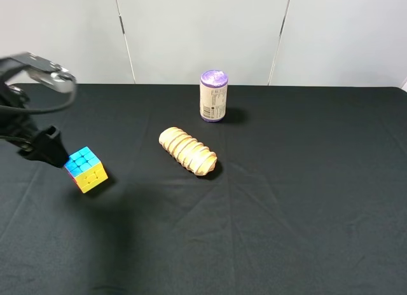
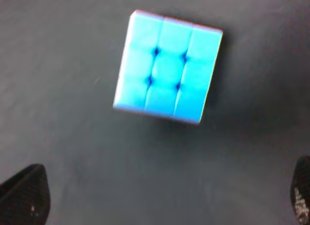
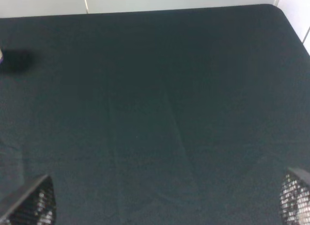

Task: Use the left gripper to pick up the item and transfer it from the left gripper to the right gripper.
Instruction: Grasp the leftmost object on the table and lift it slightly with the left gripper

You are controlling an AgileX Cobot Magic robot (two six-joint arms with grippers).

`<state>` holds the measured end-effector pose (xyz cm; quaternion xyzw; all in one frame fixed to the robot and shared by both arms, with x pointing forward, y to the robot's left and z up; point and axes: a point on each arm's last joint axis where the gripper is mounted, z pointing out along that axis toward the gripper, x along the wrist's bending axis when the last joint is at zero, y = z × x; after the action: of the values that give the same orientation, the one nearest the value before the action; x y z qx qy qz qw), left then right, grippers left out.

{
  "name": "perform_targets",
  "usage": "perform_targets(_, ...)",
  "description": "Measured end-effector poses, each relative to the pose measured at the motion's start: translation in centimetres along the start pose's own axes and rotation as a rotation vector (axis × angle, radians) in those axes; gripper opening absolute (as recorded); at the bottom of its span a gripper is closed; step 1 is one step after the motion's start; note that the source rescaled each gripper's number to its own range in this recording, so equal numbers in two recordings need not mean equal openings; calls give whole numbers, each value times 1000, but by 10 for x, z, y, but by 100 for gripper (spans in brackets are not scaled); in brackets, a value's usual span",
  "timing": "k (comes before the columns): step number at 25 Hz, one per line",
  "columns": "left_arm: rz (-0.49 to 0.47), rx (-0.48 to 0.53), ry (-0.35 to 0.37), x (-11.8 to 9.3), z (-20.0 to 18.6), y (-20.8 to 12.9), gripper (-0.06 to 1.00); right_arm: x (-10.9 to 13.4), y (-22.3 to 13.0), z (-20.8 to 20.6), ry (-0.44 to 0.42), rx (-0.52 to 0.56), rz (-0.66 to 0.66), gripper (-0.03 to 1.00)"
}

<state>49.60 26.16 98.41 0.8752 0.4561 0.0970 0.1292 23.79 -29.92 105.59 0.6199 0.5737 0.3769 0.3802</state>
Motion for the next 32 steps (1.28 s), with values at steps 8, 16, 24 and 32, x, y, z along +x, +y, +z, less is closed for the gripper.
perform_targets(8,109,51,-31,-4,52,10,100,0,0,0,0,0,0,100)
perform_targets(16,134,99,-31,-8,88,11,100,0,0,0,1,0,1,100)
perform_targets(24,148,104,-24,-8,102,11,99,0,0,0,1,0,1,100)
perform_targets(32,239,84,-6,-19,103,18,97,0,0,0,1,0,1,100)
